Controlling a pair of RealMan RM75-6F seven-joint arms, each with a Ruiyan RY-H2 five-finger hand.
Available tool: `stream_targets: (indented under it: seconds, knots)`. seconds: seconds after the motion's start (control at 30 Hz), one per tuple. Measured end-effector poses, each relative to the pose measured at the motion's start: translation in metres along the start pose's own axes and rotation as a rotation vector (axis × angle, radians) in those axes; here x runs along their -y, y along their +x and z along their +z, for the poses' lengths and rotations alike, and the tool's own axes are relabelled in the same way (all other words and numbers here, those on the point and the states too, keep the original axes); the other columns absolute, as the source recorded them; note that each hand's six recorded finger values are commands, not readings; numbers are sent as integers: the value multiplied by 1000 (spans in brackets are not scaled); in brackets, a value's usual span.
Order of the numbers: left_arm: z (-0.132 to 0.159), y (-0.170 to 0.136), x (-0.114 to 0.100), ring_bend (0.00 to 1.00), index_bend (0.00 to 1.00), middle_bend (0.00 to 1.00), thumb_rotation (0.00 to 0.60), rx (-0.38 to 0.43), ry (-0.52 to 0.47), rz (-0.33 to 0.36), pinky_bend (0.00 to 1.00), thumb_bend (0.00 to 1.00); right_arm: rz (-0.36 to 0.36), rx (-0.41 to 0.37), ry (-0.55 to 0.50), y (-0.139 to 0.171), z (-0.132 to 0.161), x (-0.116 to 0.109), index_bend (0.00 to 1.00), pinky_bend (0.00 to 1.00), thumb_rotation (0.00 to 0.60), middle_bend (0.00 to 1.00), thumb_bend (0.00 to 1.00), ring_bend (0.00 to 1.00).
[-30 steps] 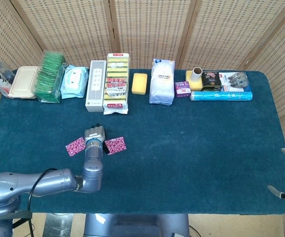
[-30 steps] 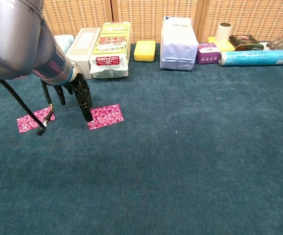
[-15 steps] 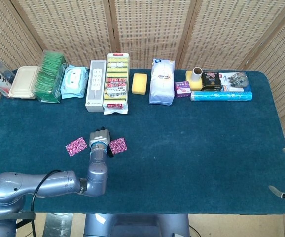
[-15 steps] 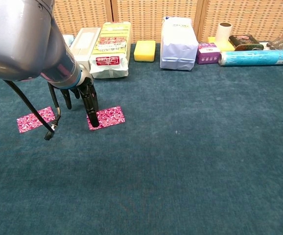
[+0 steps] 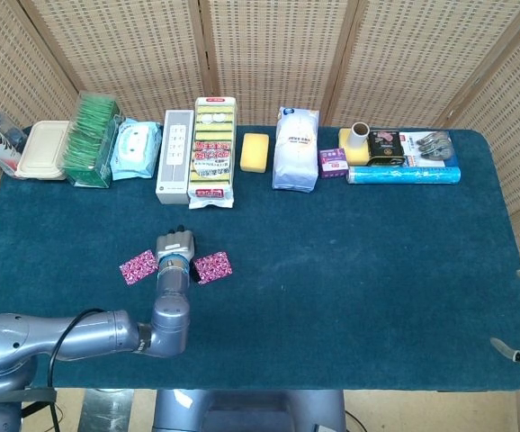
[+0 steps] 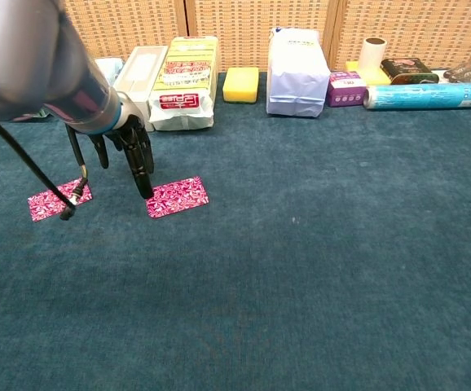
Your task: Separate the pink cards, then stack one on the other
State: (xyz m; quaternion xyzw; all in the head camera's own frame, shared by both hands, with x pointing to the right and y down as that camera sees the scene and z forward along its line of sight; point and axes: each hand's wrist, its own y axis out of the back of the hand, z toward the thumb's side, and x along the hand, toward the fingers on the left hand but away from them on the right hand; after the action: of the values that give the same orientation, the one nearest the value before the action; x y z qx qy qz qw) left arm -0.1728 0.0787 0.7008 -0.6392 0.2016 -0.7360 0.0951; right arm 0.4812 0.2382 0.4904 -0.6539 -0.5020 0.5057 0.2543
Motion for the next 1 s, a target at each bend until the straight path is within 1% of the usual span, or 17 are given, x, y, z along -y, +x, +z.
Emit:
stream_targets:
  seconds: [0.13,0.23,0.33,0.37,0.47,0.5,0.6,0.8,0.93,1.0]
  knots:
    - [-15,-6,-10,0,320,0,600,34,-13,33,180,141,6,-4,1,0,1,1,102,0,600,0,0,0]
    - [-34,-10,-17,0,320,0,600,41,-23,52,180,144,9,-9,1,1,3,2,102,0,600,0,0,0]
    - [-60,-11,-20,0,320,0,600,21,-37,62,181,145,12,-12,3,1,4,3,102,0,600,0,0,0]
    - [-72,-11,-21,0,320,0,600,6,-45,62,181,145,13,-13,4,1,4,4,102,0,600,0,0,0]
    - [-99,-9,-19,0,320,0,600,-25,-59,64,183,145,16,-17,4,1,5,4,103,0,600,0,0,0]
    - [-103,-8,-18,0,320,0,600,-28,-58,65,183,145,17,-18,5,1,6,5,102,0,600,0,0,0]
    - [-112,-7,-17,0,320,0,600,-24,-52,81,183,145,20,-20,7,1,6,6,102,0,600,0,0,0]
    - [-128,-4,-16,0,320,0,600,-7,-38,136,183,149,26,-24,7,2,8,7,102,0,600,0,0,0]
    - [-131,-3,-14,0,320,0,600,33,-35,160,183,149,25,-24,7,2,8,7,103,0,600,0,0,0]
    - [-132,-4,-12,0,320,0,600,66,-27,175,183,150,26,-23,6,1,8,7,102,0,600,0,0,0]
